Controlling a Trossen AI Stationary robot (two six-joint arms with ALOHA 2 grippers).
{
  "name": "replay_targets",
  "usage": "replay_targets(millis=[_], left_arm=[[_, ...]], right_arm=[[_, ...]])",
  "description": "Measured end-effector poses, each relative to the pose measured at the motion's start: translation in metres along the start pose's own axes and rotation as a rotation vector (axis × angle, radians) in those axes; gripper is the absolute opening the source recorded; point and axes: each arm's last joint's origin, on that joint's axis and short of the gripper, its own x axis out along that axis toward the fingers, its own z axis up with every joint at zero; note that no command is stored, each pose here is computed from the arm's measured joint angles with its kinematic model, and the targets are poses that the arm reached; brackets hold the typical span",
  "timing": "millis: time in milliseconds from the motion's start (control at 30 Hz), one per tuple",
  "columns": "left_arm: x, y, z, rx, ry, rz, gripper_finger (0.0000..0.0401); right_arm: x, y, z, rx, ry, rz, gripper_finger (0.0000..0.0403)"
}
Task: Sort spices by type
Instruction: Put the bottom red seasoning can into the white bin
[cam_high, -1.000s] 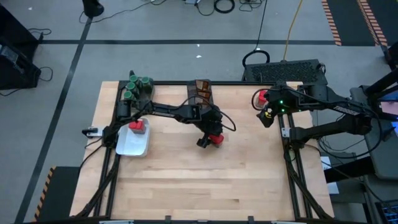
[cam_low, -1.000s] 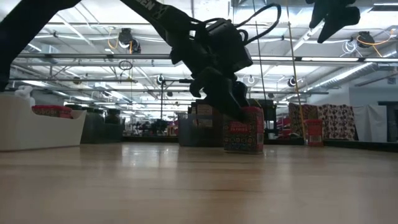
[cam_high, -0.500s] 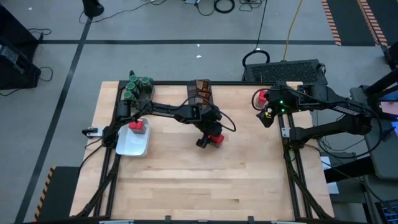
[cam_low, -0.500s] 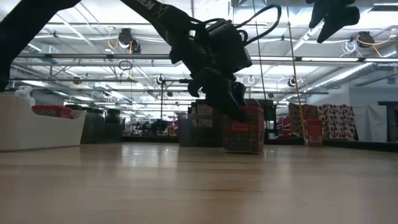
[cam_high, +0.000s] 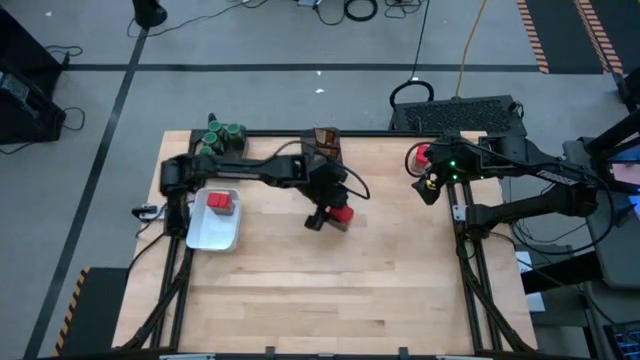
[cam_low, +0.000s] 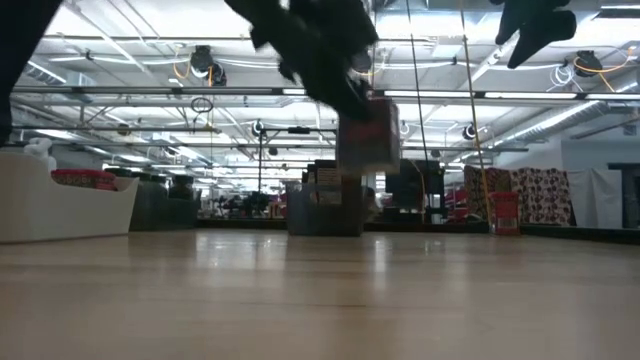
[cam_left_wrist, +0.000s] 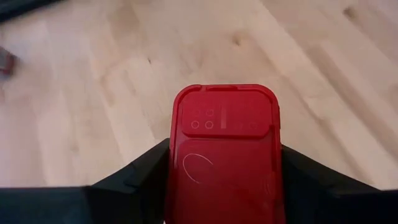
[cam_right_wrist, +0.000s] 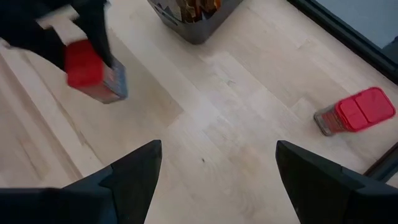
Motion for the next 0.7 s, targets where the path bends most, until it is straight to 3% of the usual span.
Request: replay_targets(millis=[367, 533, 700], left_arm=[[-0.118, -0.035, -0.01, -0.225, 0.174, 0.019, 0.0226], [-0.157, -0.069, -0.038, -0.325, 0.196, 0.038, 0.0226], [-0.184, -0.111, -0.085, -0.389, 0.208, 0.105, 0.0227]], right_arm=[[0.0, 0.004, 0.006, -0.019, -0.06, 0.043, 0.0299], [0.0, 0.005, 0.007, -0.018, -0.066, 0.048, 0.0299], [0.0, 0.005, 0.007, -0.018, -0.067, 0.049, 0.0299]])
